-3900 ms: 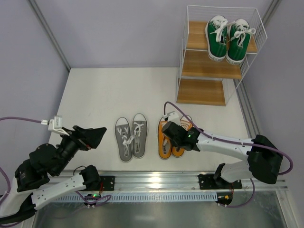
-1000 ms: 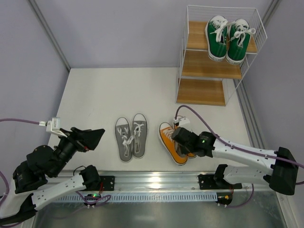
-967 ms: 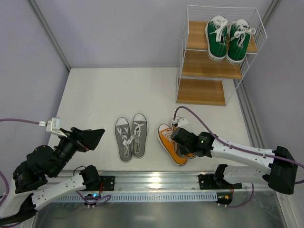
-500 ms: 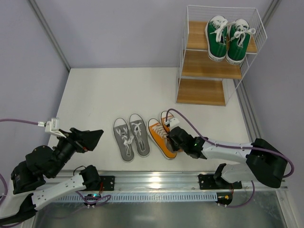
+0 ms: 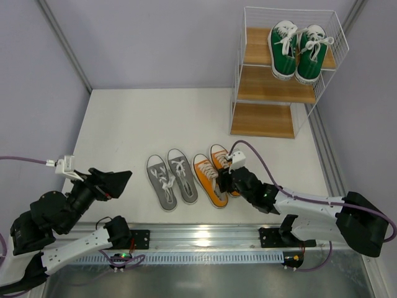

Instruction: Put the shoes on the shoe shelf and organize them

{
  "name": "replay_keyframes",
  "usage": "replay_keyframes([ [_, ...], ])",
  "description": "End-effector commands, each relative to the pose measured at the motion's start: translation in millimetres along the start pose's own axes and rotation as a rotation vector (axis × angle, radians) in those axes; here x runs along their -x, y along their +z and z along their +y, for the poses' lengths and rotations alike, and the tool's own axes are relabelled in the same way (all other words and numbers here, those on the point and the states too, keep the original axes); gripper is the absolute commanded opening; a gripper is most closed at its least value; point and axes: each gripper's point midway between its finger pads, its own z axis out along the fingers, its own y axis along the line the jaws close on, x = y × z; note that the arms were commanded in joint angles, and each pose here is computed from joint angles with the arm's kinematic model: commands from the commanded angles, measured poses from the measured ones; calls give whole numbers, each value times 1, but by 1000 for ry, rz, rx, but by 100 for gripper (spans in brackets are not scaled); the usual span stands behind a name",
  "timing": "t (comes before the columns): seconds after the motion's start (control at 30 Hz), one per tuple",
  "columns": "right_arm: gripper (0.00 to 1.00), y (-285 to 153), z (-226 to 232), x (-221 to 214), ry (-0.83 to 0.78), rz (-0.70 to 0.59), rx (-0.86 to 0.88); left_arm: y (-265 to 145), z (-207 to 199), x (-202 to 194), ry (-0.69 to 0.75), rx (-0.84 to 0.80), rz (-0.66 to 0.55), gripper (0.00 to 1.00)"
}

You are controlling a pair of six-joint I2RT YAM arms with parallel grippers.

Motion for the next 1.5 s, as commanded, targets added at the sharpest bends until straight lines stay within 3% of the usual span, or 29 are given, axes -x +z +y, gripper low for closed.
replay_keyframes([
  [0.0, 59, -9, 1, 43, 101, -178, 0, -3, 1, 4, -9, 5, -6, 100],
  [0.4, 56, -9, 0, 0, 190, -233, 60, 2, -9, 5, 11, -2, 11, 100],
  [0.6, 54, 2, 5, -24, 150, -164, 52, 3, -11, 6, 20, 2, 16, 100],
  [0.83, 43, 22, 17, -41, 4, -34, -12, 1, -8, 7, 15, 9, 8, 100],
  [0.9, 33, 22, 14, -41, 8, -36, -28, -1, -5, 8, 8, 11, 4, 100],
  [1.0, 18, 17, 9, -34, 29, -69, -46, -2, -2, 9, 5, 16, -2, 100],
  [1.13, 6, 3, -1, -14, 39, -129, -81, -2, -3, 10, 3, 13, -7, 100],
  [1.47, 4, -76, -35, 72, 82, -340, -169, 9, -16, 9, 17, -11, -13, 100],
])
